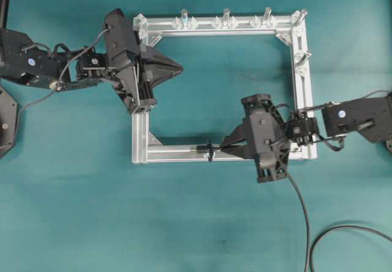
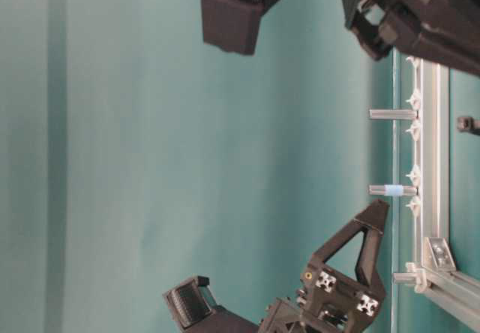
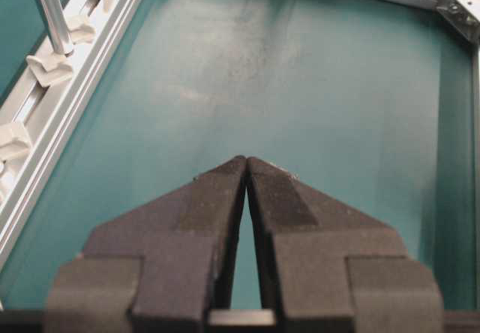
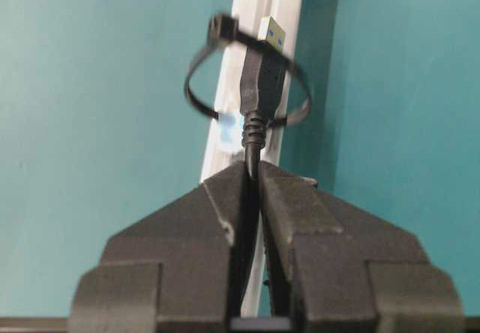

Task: Insert the wire through the string loop located in the center.
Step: 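Push the USB plug leftward through the black zip-tie loop, then move the left gripper to the plug emerging from the loop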

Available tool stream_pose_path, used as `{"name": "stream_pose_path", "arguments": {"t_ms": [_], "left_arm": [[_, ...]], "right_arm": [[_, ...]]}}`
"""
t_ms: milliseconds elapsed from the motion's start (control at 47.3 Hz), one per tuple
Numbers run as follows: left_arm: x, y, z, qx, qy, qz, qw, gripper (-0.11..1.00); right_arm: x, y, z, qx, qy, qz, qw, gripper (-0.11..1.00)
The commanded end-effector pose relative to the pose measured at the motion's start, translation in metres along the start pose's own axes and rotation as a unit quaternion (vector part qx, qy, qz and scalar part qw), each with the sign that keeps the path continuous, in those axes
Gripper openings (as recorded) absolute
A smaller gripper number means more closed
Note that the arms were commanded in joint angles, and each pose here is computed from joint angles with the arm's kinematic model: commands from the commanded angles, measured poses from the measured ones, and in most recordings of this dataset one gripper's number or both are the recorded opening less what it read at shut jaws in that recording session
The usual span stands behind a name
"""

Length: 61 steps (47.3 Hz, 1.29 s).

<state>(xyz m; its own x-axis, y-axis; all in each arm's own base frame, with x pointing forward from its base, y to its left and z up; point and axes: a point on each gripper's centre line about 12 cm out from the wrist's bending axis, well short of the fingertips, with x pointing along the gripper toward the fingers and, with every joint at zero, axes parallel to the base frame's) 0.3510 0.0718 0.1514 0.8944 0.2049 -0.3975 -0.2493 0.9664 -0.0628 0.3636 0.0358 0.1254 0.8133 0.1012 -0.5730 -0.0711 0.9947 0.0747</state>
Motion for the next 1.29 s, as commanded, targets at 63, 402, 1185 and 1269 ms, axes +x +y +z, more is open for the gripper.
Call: {"name": "stream_pose_path", "arguments": {"t_ms": [63, 402, 1185, 1269], "left_arm": [[-0.003, -0.003, 0.012, 0.003, -0.02, -0.004, 0.9998, 0.1], [-0.003, -0.005, 0.012, 0.005, -0.019, -0.008, 0.9998, 0.1], [-0.025, -0.02, 0.017, 0.013, -0.004, -0.029, 0.9995, 0.1], [-0.033, -0.026, 0.014, 0.016, 0.0, -0.038, 0.9991, 0.1]], "right_arm": [[0.003, 0.0, 0.017, 0.0, -0.023, 0.001, 0.9997, 0.07], [0.009, 0.001, 0.021, -0.001, -0.026, 0.002, 0.9997, 0.07], [0.01, 0.0, 0.021, -0.001, -0.026, 0.001, 0.9997, 0.07], [0.01, 0.001, 0.021, -0.001, -0.025, 0.002, 0.9997, 0.07]]}}
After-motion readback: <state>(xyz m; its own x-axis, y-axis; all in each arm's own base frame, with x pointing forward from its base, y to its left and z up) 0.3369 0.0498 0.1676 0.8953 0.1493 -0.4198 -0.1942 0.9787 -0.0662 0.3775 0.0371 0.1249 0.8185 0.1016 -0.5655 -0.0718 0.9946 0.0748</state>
